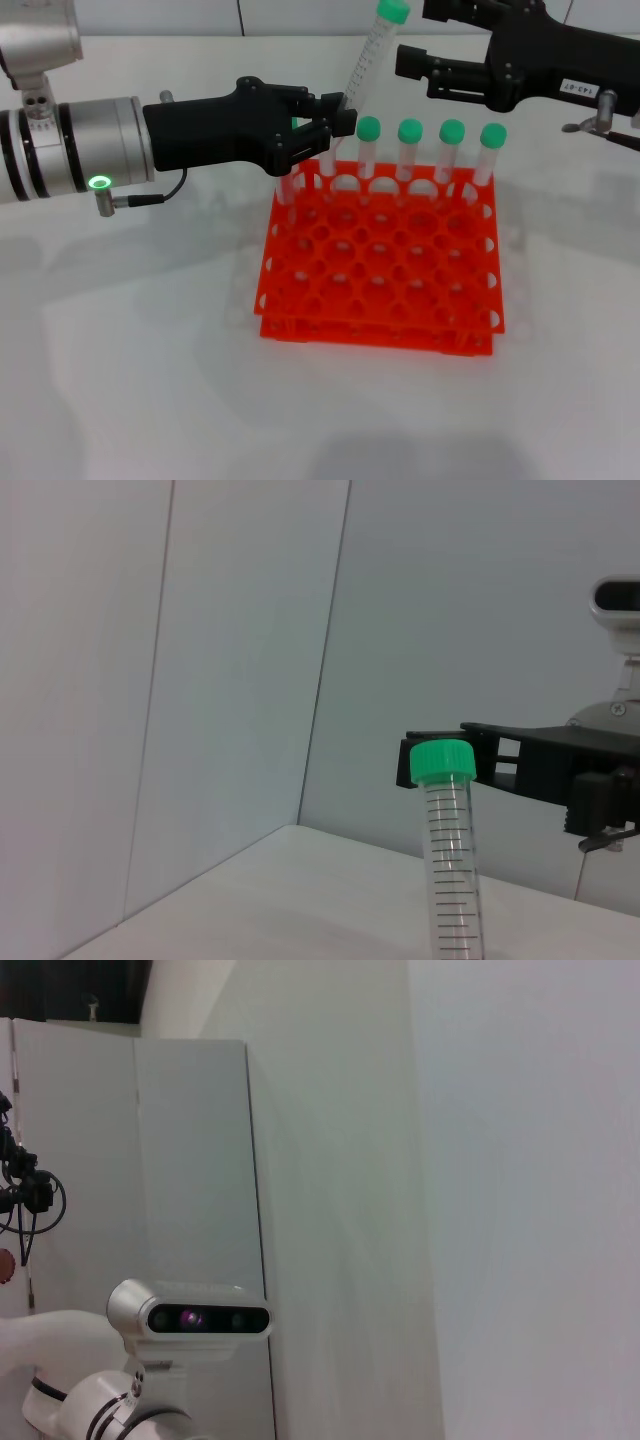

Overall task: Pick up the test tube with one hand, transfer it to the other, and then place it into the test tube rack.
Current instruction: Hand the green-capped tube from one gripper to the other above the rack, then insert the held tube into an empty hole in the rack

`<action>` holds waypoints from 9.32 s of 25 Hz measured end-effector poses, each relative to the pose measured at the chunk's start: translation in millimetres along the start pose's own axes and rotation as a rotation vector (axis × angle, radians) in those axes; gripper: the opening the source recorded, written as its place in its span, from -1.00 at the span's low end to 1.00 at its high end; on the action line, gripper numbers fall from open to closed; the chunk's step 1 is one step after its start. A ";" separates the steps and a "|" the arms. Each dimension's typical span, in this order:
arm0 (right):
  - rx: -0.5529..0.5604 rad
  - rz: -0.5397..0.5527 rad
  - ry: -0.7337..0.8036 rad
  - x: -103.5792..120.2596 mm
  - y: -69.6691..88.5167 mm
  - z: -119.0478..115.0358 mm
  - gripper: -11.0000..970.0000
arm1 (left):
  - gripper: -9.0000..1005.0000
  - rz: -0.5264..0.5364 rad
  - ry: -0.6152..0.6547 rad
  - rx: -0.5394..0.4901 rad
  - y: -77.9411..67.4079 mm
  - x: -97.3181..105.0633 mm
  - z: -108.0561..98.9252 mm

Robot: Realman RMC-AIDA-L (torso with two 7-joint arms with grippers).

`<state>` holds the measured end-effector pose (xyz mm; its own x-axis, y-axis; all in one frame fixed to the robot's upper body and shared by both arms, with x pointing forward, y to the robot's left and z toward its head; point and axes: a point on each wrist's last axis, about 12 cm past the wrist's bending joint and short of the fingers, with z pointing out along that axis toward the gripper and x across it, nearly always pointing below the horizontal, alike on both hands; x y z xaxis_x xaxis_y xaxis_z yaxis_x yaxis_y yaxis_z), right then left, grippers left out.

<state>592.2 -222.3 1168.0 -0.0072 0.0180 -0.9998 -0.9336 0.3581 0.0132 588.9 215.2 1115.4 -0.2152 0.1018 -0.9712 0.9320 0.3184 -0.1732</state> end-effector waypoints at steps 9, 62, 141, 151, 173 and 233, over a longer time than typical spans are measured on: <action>-0.006 0.004 -0.018 -2.1 0.7 3.1 0.61 | -0.64 0.010 0.000 0.008 0.0 -2.1 1.9; -0.016 0.029 -0.015 -4.5 -5.4 26.4 -0.09 | -0.67 0.017 0.000 0.015 0.2 -4.7 3.8; 0.012 0.072 0.001 15.4 4.8 3.8 -0.44 | 0.73 -0.283 0.035 -0.209 -38.3 32.1 -123.3; -0.023 0.081 -0.006 17.2 12.1 11.2 -0.44 | 0.73 -0.347 0.133 -0.215 -51.9 52.0 -146.7; -0.035 0.079 0.048 36.1 32.8 54.4 -0.44 | 0.72 -0.353 0.311 -0.200 -55.8 69.2 -152.3; 0.110 0.030 0.096 61.0 34.4 72.8 -0.44 | 0.72 -0.282 0.343 -0.134 -56.7 66.4 -149.1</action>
<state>585.7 -140.9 1108.5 -0.0738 -0.0575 -0.9956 -0.8878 0.4585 0.0394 478.3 344.5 1085.1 -0.5602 0.2924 -0.7750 0.7820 0.4953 -0.3784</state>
